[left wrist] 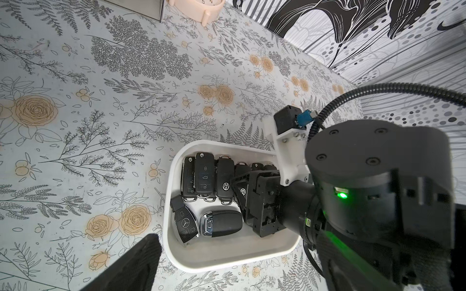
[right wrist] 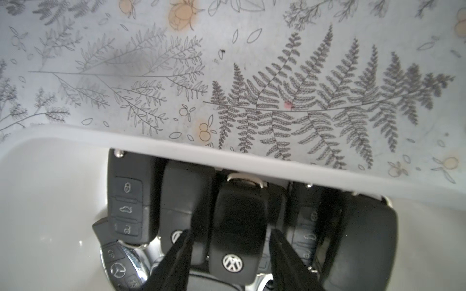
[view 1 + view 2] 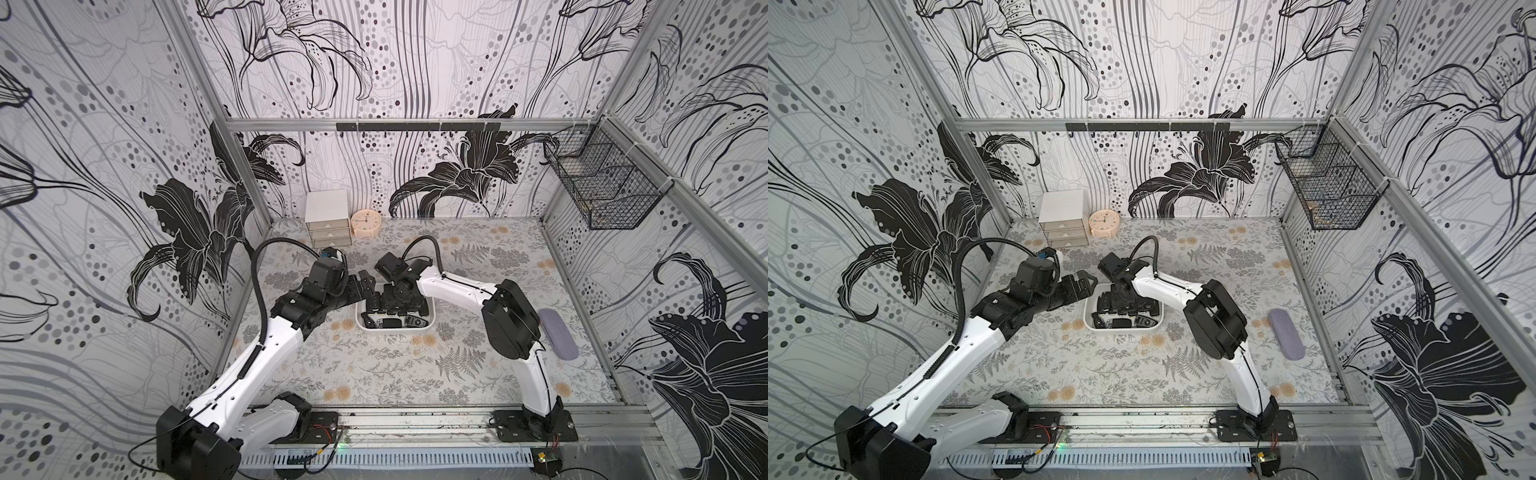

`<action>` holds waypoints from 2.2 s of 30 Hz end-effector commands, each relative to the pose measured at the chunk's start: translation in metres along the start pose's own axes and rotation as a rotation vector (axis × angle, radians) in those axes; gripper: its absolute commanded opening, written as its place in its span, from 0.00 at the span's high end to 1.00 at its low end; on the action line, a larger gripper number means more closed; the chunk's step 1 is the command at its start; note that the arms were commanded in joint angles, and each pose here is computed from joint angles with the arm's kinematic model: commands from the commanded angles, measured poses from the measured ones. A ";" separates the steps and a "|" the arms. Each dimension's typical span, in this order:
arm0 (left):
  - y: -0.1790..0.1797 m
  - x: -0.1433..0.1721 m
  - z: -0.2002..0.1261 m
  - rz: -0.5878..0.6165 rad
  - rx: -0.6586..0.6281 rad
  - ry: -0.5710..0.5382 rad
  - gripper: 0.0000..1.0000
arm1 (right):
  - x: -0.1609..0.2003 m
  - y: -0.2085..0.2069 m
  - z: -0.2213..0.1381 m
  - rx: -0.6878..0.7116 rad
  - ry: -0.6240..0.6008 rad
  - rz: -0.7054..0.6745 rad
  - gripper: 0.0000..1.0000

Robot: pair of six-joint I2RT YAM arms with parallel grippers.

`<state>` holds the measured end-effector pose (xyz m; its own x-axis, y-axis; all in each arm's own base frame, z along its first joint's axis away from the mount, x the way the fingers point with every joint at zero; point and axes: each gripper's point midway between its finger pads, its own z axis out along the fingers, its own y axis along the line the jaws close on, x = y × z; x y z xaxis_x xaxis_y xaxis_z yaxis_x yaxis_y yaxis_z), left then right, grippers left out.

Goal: Place the car key into the storage box
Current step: Place the car key in the storage box, then move the storage box to the center of the board.

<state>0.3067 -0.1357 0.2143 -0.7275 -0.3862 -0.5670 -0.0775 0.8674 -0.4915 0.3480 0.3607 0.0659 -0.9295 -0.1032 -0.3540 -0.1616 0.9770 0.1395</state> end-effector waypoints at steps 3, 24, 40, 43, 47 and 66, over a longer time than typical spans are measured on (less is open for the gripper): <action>0.010 -0.001 0.005 0.016 -0.028 -0.007 0.01 | -0.010 -0.007 -0.026 0.009 -0.046 -0.020 0.47; 0.086 0.066 0.083 -0.044 -0.300 0.290 0.18 | -0.030 -0.053 -0.123 -0.013 -0.302 0.019 0.00; 0.107 0.087 0.094 -0.045 -0.380 0.367 0.18 | 0.029 -0.113 -0.059 0.077 -0.038 0.086 0.14; 0.110 0.092 0.092 -0.050 -0.390 0.382 0.17 | 0.045 -0.120 -0.049 0.086 0.000 0.092 0.15; 0.113 0.102 0.090 -0.065 -0.397 0.401 0.17 | 0.061 -0.125 -0.038 0.093 0.042 0.087 0.15; 0.117 0.143 0.065 -0.095 -0.427 0.430 0.16 | 0.119 -0.155 -0.036 0.128 0.128 0.104 0.18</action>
<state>0.2511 -0.1163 0.0365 -0.9130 -0.3625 -0.1870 -0.3262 0.9242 -0.1987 0.2713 0.2082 0.0393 -0.9619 -0.0236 -0.2724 -0.0482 0.9953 0.0843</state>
